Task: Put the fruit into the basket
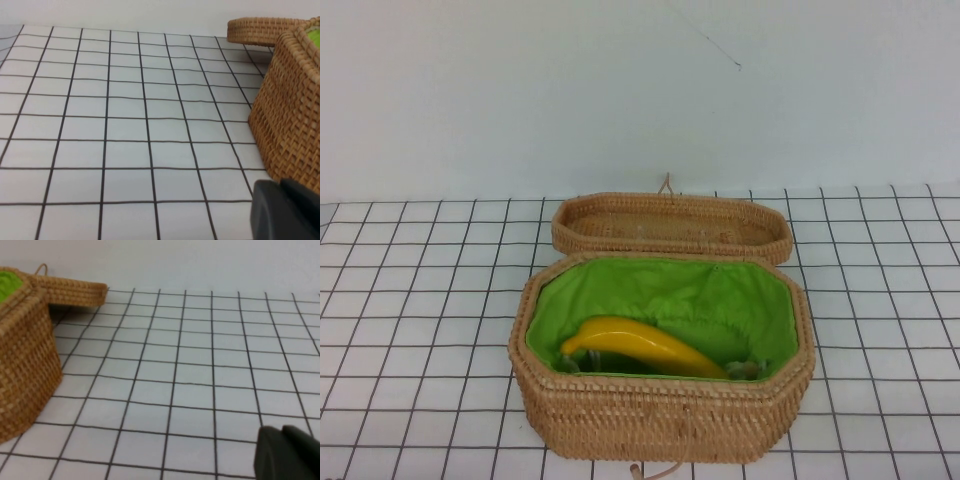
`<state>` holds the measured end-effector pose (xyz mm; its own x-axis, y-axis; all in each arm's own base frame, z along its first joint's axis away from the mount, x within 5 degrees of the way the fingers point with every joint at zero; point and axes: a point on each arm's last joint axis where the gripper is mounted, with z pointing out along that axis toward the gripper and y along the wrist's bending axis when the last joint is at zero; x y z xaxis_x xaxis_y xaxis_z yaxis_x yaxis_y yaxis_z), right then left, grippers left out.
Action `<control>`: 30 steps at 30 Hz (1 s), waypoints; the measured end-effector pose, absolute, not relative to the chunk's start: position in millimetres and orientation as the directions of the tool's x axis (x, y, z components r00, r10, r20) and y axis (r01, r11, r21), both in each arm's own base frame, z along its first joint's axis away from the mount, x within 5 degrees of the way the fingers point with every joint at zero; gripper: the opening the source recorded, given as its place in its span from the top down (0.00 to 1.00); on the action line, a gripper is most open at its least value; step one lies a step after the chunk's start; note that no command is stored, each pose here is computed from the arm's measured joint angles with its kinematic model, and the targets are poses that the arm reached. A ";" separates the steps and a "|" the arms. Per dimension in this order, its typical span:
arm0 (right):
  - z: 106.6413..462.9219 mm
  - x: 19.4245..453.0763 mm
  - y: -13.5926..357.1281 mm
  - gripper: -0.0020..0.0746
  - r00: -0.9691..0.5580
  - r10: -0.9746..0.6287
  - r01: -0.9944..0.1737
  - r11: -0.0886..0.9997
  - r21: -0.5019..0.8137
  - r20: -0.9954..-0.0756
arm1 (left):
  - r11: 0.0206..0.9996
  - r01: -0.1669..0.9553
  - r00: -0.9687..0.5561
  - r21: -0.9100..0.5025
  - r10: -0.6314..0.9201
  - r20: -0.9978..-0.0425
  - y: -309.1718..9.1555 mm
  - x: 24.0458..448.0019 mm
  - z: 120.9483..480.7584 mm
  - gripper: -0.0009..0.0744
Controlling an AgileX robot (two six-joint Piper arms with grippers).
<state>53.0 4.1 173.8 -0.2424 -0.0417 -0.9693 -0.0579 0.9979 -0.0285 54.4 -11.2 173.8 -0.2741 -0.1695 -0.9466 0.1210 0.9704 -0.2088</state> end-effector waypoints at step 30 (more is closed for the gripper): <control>174.6 53.2 -2.7 0.97 -0.234 0.030 0.031 0.999 0.023 -0.972 | 0.970 0.121 -0.274 -0.209 -0.169 -0.947 -11.2 54.4 173.8 0.99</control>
